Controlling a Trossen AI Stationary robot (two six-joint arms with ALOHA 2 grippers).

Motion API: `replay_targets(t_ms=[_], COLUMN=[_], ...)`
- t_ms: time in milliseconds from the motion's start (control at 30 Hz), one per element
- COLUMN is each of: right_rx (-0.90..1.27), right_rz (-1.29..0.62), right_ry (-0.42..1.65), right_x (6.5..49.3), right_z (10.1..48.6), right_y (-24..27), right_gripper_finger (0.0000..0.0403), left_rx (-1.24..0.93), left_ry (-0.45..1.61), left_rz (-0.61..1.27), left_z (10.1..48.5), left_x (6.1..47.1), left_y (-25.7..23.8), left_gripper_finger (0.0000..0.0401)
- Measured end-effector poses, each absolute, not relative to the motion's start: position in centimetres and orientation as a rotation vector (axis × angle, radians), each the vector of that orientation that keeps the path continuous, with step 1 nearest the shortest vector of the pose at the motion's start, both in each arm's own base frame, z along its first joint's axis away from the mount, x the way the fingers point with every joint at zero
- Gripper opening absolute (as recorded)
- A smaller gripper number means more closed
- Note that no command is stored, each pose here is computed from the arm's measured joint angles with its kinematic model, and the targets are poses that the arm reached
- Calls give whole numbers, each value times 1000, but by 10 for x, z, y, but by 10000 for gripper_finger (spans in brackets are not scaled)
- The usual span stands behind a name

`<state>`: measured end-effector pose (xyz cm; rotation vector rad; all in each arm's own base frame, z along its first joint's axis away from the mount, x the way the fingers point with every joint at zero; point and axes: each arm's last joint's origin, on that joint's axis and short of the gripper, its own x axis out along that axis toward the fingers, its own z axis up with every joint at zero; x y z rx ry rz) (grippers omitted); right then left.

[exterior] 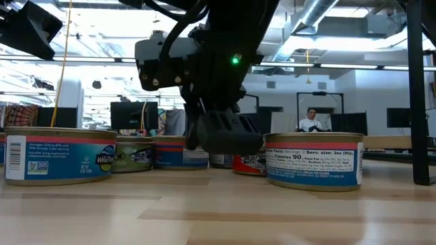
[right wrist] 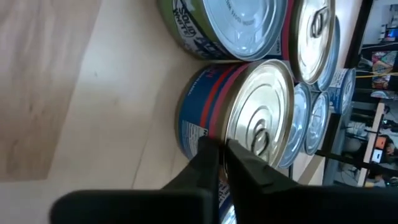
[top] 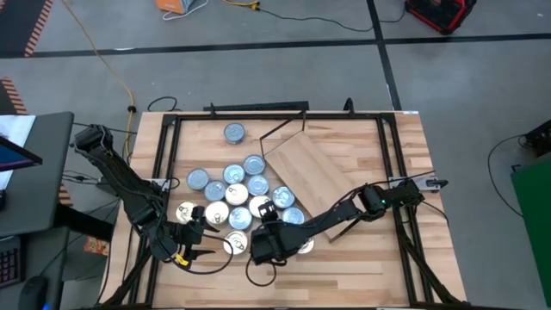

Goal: Stack canned seafood by type on shelf
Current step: Put the blue tuna can on the shelf

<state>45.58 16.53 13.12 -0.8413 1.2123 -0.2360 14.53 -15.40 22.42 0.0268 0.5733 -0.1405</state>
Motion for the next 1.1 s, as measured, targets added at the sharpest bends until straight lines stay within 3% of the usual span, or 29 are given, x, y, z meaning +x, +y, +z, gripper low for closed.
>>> replay_targets(t_ms=[167,600,1100], right_rx=[-836,-795,-763], right_rz=[-209,-143,-168], right_ry=[1209,1241,1191], right_x=[453,446,452], right_z=[133,121,134], right_y=[172,186,187], right_gripper_finger=[18,22,34], left_rx=[26,25,-4], left_ry=[573,573,583], left_rz=[-140,-139,-145], left_z=[224,224,224], left_x=[145,145,145], left_y=[-154,-154,-154], left_gripper_finger=[279,279,279])
